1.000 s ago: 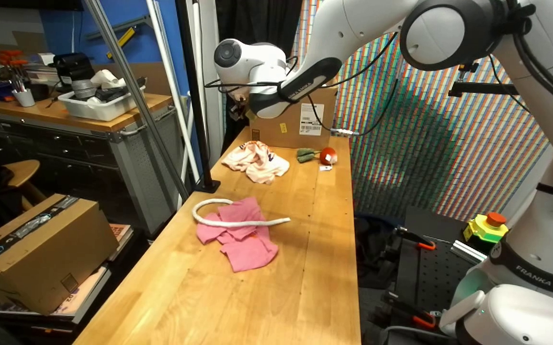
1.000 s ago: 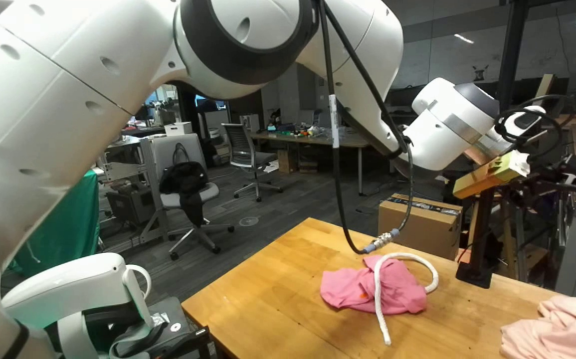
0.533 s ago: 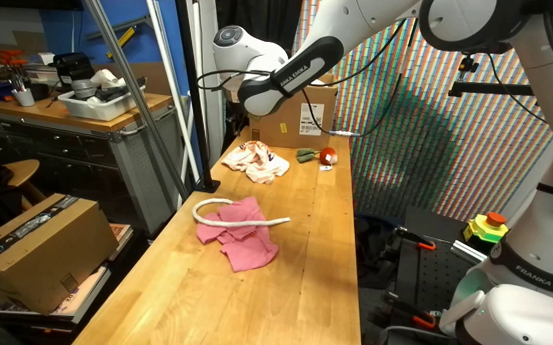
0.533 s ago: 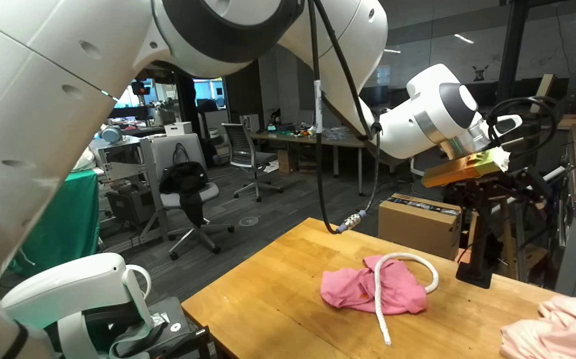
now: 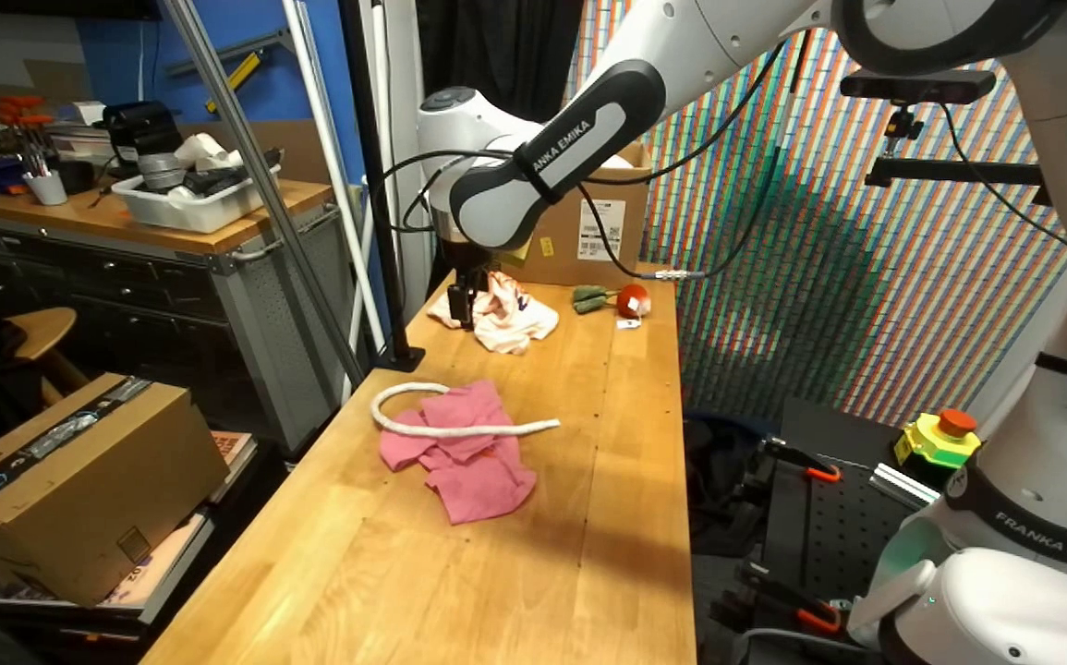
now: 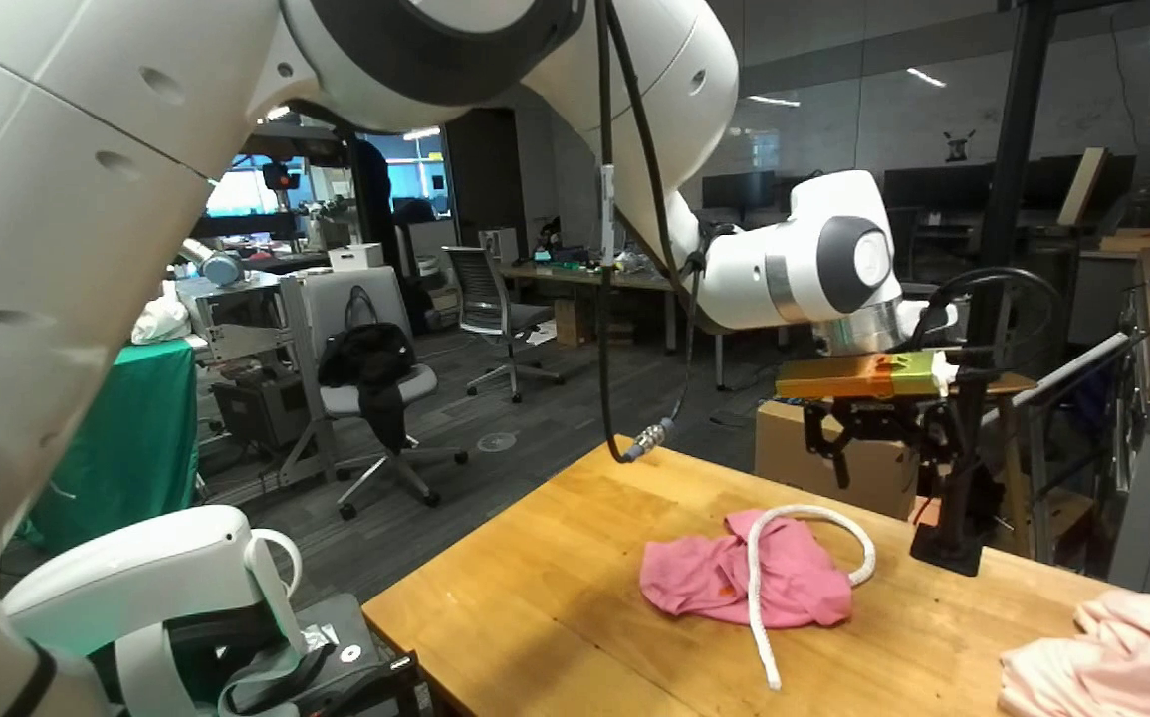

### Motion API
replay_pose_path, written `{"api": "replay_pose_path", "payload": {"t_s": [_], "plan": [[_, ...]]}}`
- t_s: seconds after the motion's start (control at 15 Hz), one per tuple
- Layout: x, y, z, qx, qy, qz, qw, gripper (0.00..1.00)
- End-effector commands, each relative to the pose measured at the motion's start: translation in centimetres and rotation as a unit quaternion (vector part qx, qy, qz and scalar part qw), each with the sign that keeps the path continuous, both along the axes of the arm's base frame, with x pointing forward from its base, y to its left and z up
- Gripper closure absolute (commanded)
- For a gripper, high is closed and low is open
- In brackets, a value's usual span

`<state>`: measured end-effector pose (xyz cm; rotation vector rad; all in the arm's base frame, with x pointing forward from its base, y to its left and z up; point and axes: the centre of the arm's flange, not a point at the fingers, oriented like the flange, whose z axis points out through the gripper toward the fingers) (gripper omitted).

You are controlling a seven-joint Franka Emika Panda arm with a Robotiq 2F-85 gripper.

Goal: Move all the objects in the middle of the table to the right

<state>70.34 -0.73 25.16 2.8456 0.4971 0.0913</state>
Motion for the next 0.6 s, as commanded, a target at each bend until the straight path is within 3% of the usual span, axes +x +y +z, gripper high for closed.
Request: {"api": "replay_pose_path", "payload": {"t_s": [0.0, 0.33, 0.53], "plan": [[-2.8, 3.0, 0.0, 0.044, 0.046, 0.077, 0.9950, 0.00], [-5.5, 8.8, -2.1, 0.098, 0.116, 0.182, 0.9715, 0.00], [-6.7, 11.0, -3.6, 0.103, 0.144, 0.219, 0.9594, 0.00]]}}
